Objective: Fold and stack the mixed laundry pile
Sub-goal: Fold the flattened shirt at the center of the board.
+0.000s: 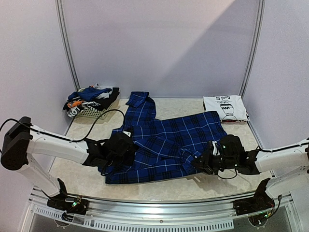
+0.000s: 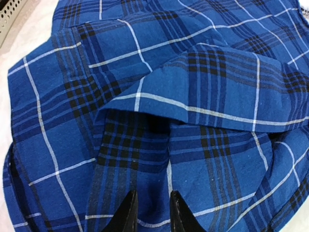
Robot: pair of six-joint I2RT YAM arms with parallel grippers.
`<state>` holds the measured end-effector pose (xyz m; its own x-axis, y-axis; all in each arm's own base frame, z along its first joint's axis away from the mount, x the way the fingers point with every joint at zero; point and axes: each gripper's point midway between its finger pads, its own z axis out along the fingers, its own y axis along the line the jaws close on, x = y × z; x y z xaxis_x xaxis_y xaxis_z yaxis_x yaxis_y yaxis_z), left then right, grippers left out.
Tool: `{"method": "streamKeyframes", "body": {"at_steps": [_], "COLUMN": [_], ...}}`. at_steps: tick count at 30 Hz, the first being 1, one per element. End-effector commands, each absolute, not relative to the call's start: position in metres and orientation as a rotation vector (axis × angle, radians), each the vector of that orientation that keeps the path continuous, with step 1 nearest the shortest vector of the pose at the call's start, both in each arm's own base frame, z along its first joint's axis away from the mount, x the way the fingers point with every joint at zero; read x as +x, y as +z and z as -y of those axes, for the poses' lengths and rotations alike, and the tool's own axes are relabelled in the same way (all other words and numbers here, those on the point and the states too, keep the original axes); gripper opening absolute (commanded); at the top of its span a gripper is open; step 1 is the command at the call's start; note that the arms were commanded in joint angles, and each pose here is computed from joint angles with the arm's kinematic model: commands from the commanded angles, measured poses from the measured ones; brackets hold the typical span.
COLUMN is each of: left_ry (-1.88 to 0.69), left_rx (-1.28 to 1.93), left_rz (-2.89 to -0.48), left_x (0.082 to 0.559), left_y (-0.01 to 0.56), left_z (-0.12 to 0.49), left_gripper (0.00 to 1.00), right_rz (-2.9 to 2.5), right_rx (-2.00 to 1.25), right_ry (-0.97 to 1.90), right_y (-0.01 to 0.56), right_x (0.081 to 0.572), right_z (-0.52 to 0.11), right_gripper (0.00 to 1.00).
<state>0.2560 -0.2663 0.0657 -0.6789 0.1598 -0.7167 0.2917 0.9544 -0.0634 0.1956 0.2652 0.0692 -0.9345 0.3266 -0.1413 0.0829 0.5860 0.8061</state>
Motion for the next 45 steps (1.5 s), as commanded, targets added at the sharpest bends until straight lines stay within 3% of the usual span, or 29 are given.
{"method": "streamKeyframes", "body": {"at_steps": [1,6,12,17,23,35,45], "left_ry": [-0.241,-0.274,-0.295,-0.272,-0.186,-0.212,-0.243], "left_rx": [0.292,0.285,0.273,0.268,0.231,0.281,0.199], "left_rz": [-2.334,-2.325,-2.341,-2.333,-2.329,-2.269,-2.210], "left_x": [0.258,0.259,0.252,0.251,0.255,0.232,0.219], "left_y": [0.056,0.054,0.045,0.042,0.029,0.084,0.108], "left_z": [0.267,0.271,0.267,0.262,0.249,0.251,0.221], "left_gripper": [0.22,0.20,0.20,0.20,0.19,0.27,0.30], "right_rz": [-2.498,-2.487,-2.551,-2.519,-2.435,-2.458,-2.354], "right_rx": [0.351,0.336,0.285,0.281,0.329,0.269,0.021], "right_ry": [1.239,1.199,0.951,0.704,0.617,0.569,0.570], "right_y": [0.069,0.069,0.077,0.113,0.146,0.141,0.183], "right_x": [0.204,0.210,0.219,0.234,0.242,0.257,0.278], "right_z": [-0.263,-0.262,-0.244,-0.189,-0.131,-0.129,-0.144], "right_gripper": [0.28,0.00,0.00,0.00,0.00,0.00,0.00]}}
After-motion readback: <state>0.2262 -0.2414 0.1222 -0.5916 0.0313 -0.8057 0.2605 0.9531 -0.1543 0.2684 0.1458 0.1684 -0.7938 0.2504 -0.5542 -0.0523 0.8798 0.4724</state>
